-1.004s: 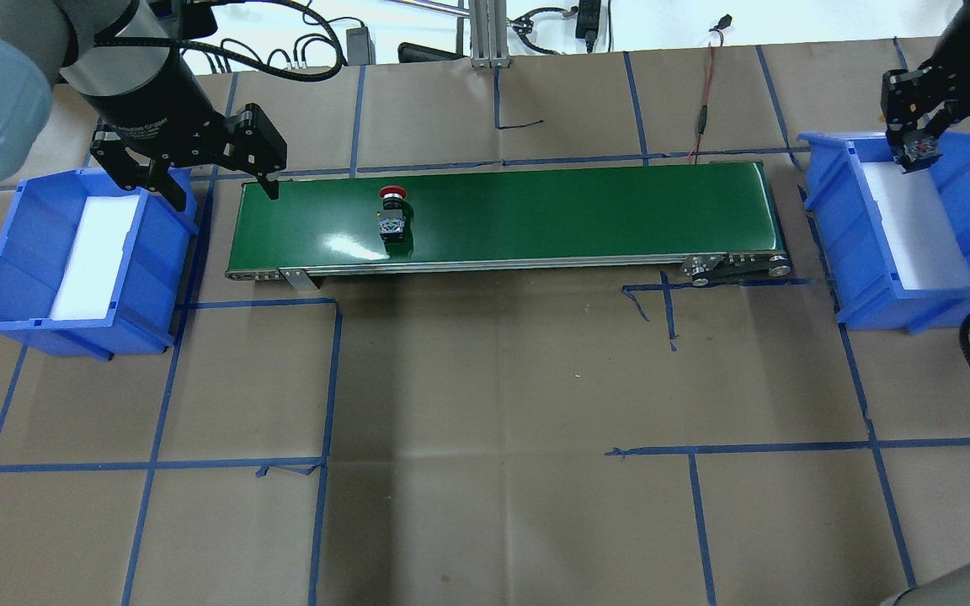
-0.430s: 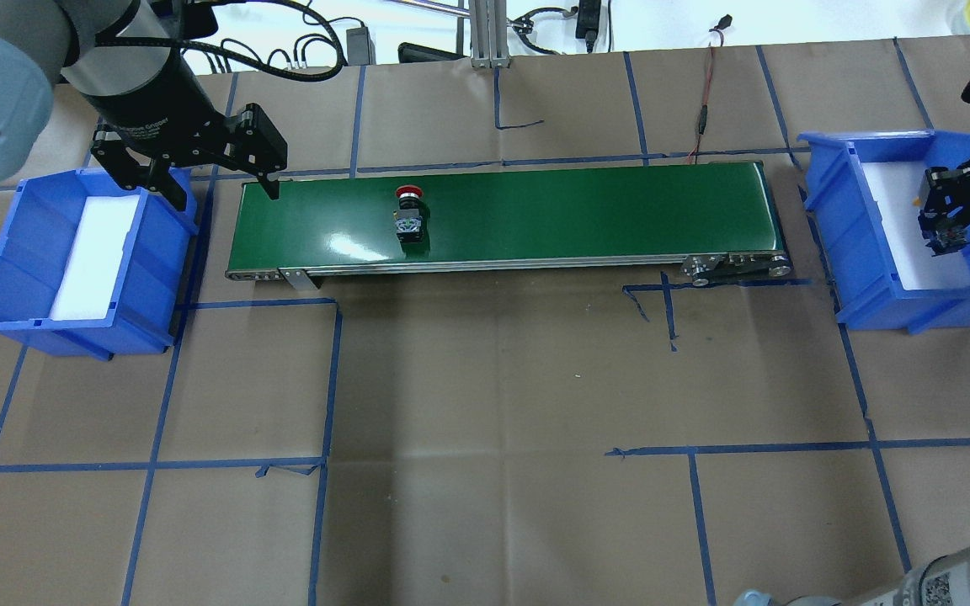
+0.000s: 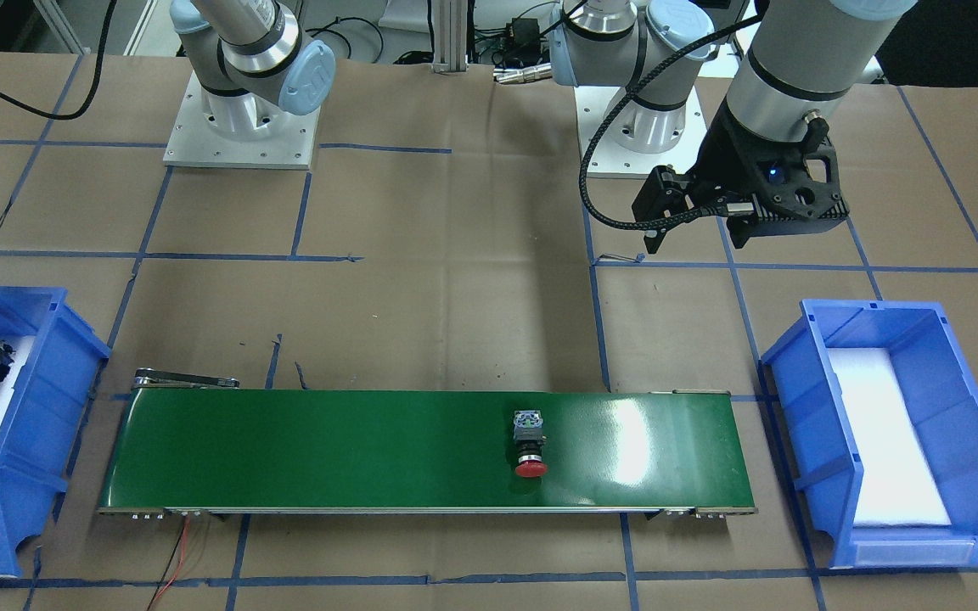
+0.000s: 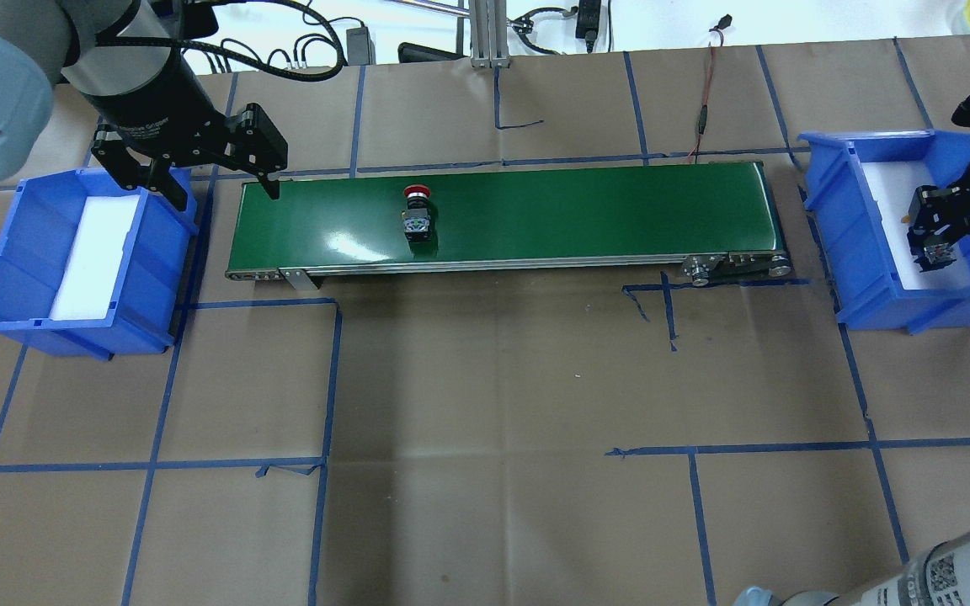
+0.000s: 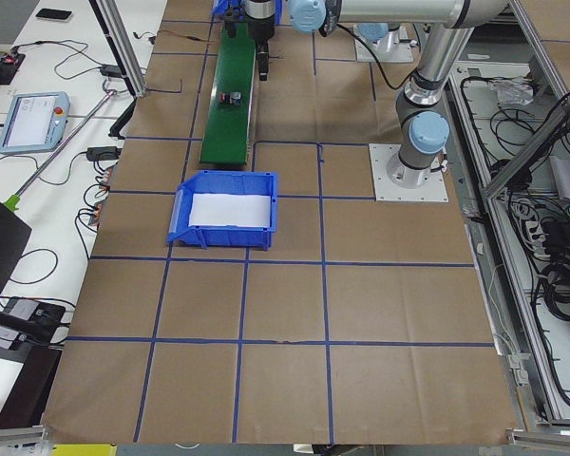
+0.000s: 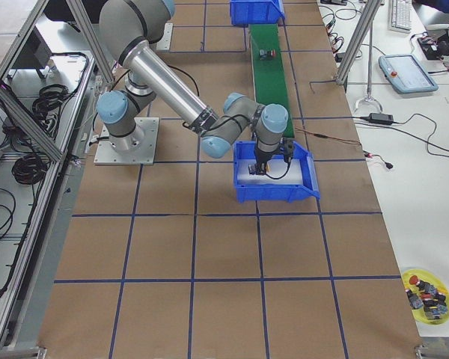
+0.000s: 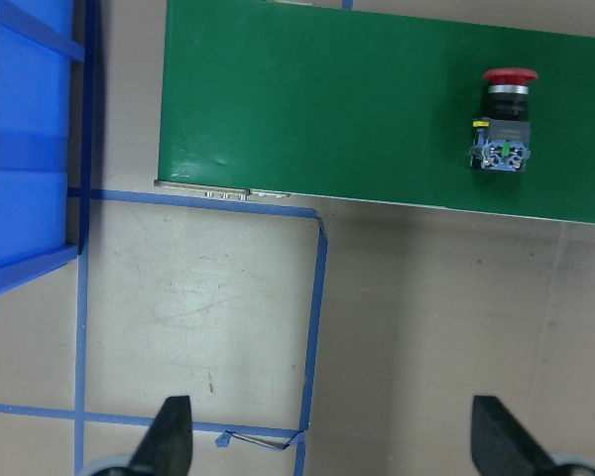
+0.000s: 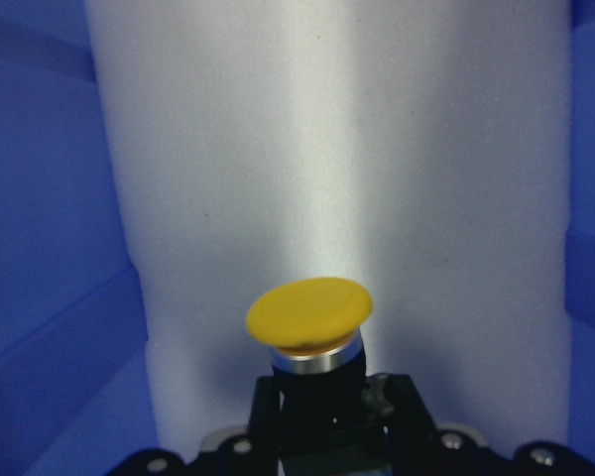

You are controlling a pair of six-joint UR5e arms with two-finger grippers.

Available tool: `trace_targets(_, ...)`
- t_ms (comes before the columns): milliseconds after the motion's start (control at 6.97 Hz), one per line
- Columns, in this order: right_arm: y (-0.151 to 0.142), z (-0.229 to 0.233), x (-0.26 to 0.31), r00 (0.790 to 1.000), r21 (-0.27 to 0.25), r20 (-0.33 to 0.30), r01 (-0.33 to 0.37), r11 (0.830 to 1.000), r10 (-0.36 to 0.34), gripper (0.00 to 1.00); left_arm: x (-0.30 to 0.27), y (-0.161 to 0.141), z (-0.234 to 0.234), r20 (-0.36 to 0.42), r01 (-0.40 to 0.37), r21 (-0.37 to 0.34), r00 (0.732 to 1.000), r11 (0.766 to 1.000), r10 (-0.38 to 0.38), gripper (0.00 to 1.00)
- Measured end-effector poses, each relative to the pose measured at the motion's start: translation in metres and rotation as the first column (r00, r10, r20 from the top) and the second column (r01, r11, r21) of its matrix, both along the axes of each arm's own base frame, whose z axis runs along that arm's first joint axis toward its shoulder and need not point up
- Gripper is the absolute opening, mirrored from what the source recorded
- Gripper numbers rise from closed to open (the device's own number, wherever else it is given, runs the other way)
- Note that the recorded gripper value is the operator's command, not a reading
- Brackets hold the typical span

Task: Transport two buttons from left to right
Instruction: 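Lower the yellow button into the bin and open the right gripper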

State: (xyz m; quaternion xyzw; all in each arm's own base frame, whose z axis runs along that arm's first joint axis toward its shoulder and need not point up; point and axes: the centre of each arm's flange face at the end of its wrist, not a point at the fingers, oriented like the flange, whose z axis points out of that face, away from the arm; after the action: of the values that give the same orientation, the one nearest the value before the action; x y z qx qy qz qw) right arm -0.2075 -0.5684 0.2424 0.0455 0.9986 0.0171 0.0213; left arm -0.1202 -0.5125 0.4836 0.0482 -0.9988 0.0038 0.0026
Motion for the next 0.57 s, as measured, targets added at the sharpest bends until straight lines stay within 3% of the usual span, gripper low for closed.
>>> trace_targets(143,-0.0013,-0.0089,-0.0016,1.000,0.009,0.001,-0.001,1.000,0.001,0.48,0.0002,-0.0001,0.0000,0.000,0.000,0.000,1.000,1.000,0.000,1.00)
trace_targets(287,-0.0013,-0.0129,-0.0028,1.000,0.018,-0.004,-0.004,1.000,0.004,0.99,0.0003,-0.0001,-0.0002,-0.001,-0.001,0.000,1.000,1.000,0.001,1.00)
trace_targets(574,0.0003,-0.0150,-0.0051,0.999,0.037,-0.023,-0.025,0.999,0.026,0.99,0.0003,-0.0001,-0.0003,-0.001,-0.001,0.000,1.000,1.000,0.001,1.00)
